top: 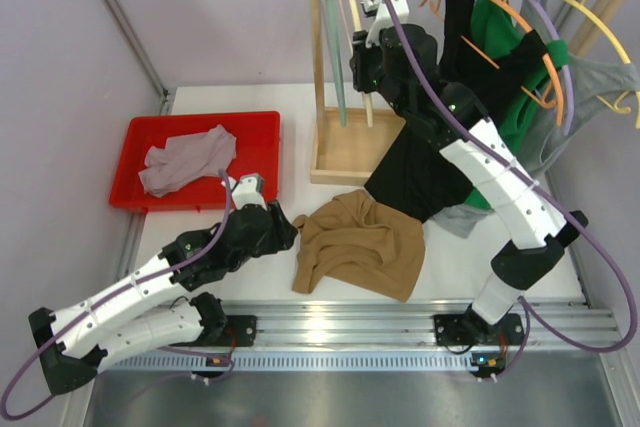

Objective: Place the tank top on the hanger

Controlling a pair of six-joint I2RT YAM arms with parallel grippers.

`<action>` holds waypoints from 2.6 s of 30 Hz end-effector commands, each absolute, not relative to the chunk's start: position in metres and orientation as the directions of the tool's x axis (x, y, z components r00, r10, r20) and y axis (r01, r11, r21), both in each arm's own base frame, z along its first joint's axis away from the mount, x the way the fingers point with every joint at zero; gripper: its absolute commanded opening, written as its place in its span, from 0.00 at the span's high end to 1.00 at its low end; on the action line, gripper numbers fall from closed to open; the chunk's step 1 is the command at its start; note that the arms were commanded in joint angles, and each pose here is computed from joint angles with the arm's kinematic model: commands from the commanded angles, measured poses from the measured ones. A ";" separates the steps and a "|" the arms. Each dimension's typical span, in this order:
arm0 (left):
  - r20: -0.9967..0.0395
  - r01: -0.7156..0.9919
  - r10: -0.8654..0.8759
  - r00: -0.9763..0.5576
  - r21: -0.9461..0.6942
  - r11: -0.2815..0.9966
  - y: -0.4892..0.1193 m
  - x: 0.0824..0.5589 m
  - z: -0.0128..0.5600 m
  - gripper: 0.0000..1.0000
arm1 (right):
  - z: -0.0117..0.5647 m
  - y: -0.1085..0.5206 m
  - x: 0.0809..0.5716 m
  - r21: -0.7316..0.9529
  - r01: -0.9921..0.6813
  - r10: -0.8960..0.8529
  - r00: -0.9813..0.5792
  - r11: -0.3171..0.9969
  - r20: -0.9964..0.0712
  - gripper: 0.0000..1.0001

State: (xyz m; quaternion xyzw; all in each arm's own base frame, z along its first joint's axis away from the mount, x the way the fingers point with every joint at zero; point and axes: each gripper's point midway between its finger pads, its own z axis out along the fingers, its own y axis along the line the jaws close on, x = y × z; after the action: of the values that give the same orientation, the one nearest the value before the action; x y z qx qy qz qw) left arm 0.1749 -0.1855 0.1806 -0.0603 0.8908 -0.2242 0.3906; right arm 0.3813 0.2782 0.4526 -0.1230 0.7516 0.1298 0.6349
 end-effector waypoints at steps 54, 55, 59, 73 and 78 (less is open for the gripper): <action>-0.676 0.079 -0.311 -0.668 -0.480 0.874 -0.192 0.179 0.189 0.46 | 0.516 0.235 0.367 0.064 -0.229 0.066 0.002 0.971 -0.998 1.00; -0.676 0.078 -0.310 -0.669 -0.479 0.875 -0.191 0.179 0.189 0.46 | 0.516 0.235 0.368 0.064 -0.227 0.067 0.005 0.972 -0.998 1.00; -0.678 0.079 -0.311 -0.666 -0.480 0.874 -0.190 0.179 0.190 0.46 | 0.520 0.233 0.367 0.067 -0.225 0.073 0.018 0.972 -0.997 1.00; -0.677 0.084 -0.310 -0.667 -0.483 0.872 -0.193 0.179 0.190 0.46 | 0.520 0.226 0.359 0.079 -0.226 0.088 0.028 0.971 -0.996 1.00; -0.676 0.089 -0.305 -0.671 -0.481 0.872 -0.194 0.179 0.189 0.46 | 0.516 0.224 0.356 0.081 -0.228 0.087 0.020 0.970 -0.996 1.00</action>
State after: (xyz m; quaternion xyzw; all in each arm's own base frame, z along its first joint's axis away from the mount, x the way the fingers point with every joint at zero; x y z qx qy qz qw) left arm 0.1750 -0.1858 0.1808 -0.0604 0.8905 -0.2249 0.3908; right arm 0.3690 0.2346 0.4739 -0.0809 0.7310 0.0835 0.6725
